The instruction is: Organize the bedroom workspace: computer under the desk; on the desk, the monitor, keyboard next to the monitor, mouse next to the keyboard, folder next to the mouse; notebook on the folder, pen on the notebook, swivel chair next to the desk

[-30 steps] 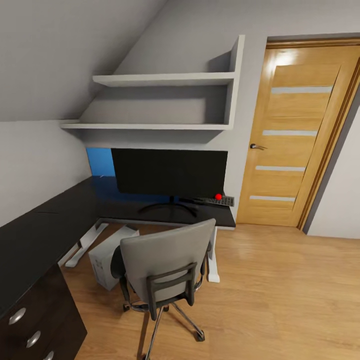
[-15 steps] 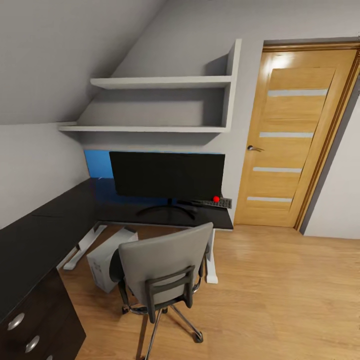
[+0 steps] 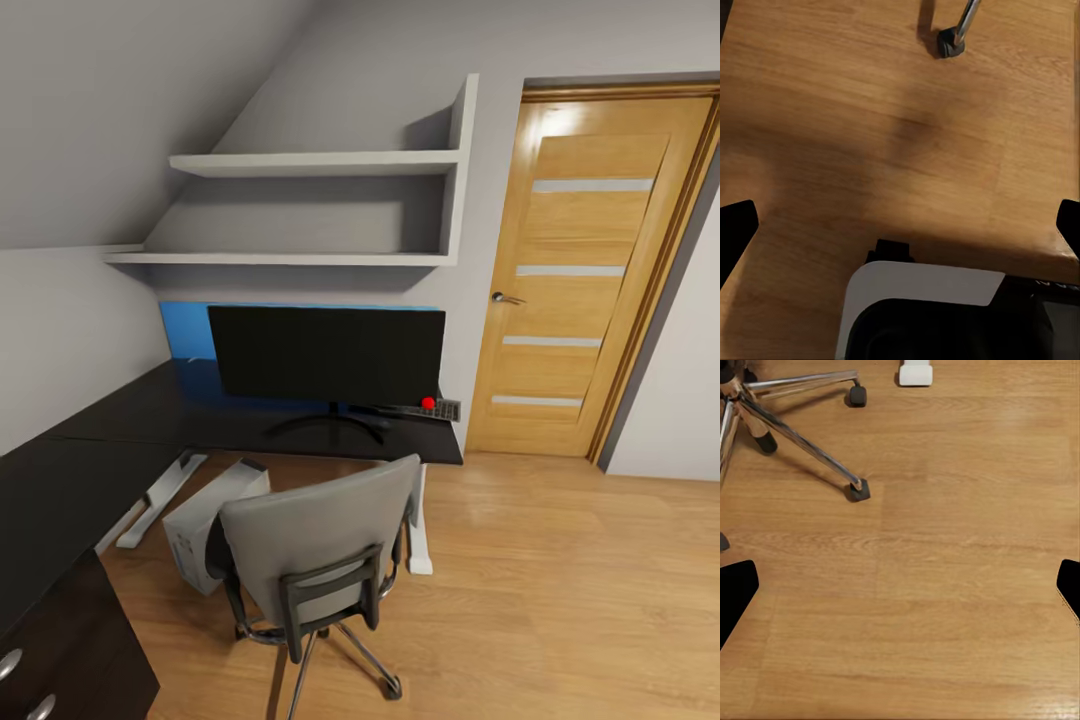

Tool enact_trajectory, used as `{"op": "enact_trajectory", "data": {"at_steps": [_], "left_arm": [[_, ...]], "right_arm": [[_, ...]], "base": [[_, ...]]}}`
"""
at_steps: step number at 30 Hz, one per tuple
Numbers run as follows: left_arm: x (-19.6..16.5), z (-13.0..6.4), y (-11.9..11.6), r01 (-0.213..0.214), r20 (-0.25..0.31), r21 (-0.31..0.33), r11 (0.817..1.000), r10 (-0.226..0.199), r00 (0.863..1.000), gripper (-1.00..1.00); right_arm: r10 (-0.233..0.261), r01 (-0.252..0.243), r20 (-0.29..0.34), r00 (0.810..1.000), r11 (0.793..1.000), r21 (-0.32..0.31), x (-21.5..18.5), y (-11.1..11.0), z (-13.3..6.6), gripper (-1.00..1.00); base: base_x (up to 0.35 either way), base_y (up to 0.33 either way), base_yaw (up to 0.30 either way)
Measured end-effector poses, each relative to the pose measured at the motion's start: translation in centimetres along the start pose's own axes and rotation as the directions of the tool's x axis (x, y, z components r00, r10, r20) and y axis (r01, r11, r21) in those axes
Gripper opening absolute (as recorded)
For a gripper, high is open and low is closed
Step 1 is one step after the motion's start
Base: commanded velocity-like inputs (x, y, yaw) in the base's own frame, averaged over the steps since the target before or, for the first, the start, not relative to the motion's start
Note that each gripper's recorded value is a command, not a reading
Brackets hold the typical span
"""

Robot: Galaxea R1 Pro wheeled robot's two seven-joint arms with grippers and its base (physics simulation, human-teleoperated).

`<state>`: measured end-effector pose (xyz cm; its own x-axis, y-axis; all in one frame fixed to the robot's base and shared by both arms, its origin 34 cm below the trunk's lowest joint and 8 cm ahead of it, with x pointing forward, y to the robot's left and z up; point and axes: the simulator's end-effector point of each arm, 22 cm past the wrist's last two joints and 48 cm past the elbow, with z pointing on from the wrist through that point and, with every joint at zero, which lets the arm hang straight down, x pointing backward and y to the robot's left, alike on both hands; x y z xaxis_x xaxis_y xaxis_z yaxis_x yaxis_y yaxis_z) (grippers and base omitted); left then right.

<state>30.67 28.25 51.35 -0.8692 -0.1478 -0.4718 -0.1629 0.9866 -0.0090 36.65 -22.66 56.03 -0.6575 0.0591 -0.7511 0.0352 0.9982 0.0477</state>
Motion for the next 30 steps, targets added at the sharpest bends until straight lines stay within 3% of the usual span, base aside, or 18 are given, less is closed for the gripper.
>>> {"op": "enact_trajectory", "data": {"at_steps": [12, 21, 30], "left_arm": [[0.14, -0.02, -0.09, 0.0, -0.003, 0.001, 1.0, 0.0, 1.0, 1.0], [0.11, 0.01, 0.02, -0.001, -0.003, 0.0, 1.0, 0.001, 1.0, 1.0], [0.05, 0.01, 0.0, 0.0, -0.001, 0.0, 1.0, 0.0, 1.0, 1.0]], "right_arm": [[0.0, 0.0, -0.001, 1.0, 1.0, 0.0, 0.06, 0.02, -0.02, 1.0], [-0.01, 0.01, 0.0, 1.0, 1.0, -0.008, -0.01, 0.15, 0.03, 1.0], [-0.012, 0.012, 0.002, 1.0, 1.0, -0.007, -0.09, 0.06, 0.06, 1.0]], "base": [[0.273, -0.203, 0.0], [0.016, -0.016, -0.009], [0.0, 0.0, -0.141]]}}
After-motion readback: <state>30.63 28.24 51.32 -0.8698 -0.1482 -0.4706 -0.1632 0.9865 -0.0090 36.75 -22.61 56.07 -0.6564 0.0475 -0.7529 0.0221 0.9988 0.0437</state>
